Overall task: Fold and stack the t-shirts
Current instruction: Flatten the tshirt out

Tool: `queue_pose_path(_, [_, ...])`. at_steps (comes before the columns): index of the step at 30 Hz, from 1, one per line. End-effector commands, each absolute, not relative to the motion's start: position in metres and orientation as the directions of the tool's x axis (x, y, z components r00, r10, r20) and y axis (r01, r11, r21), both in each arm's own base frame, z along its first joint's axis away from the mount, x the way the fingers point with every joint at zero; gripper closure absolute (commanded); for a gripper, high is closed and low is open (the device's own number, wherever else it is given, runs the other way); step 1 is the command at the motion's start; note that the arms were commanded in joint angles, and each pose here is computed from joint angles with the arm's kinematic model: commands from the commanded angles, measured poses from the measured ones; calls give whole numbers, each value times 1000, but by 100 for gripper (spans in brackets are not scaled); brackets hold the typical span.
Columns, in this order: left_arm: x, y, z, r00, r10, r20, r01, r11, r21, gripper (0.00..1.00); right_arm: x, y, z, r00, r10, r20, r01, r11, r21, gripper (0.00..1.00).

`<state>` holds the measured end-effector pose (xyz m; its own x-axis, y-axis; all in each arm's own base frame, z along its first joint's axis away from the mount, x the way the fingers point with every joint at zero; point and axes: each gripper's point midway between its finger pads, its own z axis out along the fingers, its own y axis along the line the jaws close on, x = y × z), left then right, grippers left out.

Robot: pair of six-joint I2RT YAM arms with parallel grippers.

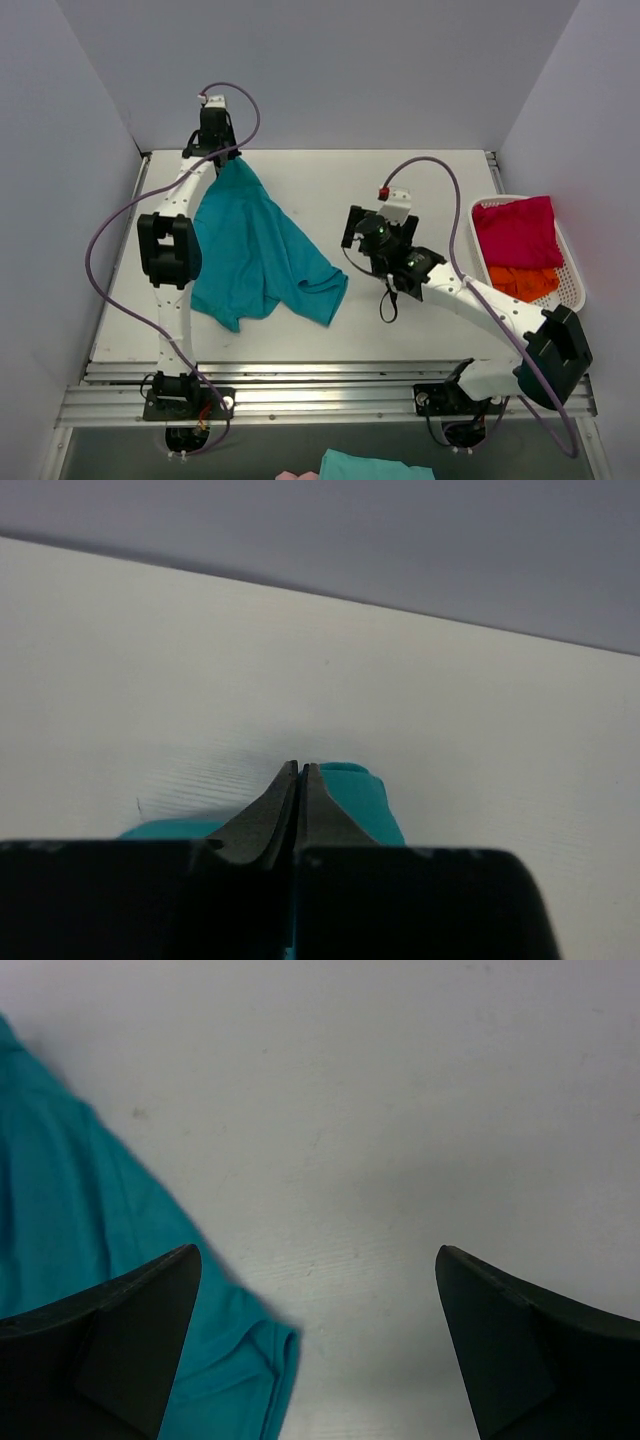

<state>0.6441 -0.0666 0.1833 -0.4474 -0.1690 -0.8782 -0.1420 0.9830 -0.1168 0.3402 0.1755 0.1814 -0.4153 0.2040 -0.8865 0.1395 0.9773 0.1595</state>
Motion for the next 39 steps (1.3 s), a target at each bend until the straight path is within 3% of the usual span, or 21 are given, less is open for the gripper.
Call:
queue_pose_path(1, [644, -75, 158, -500, -191, -845, -126, 981, -147, 98, 308, 225, 196, -435, 245, -867, 0, 962, 272, 0])
queue_pose_path(7, [641, -81, 127, -538, -212, -816, -121, 977, -174, 98, 291, 279, 159, -527, 220, -821, -100, 943, 317, 8])
queue_pose_path(16, [634, -76, 118, -541, -222, -811, -123, 975, -184, 98, 305, 334, 84, -615, 95, -783, -150, 961, 234, 18])
queue_pose_path(39, [634, -71, 114, -534, -246, -809, -128, 969, -210, 98, 307, 364, 56, -656, 29, -754, -191, 960, 203, 23])
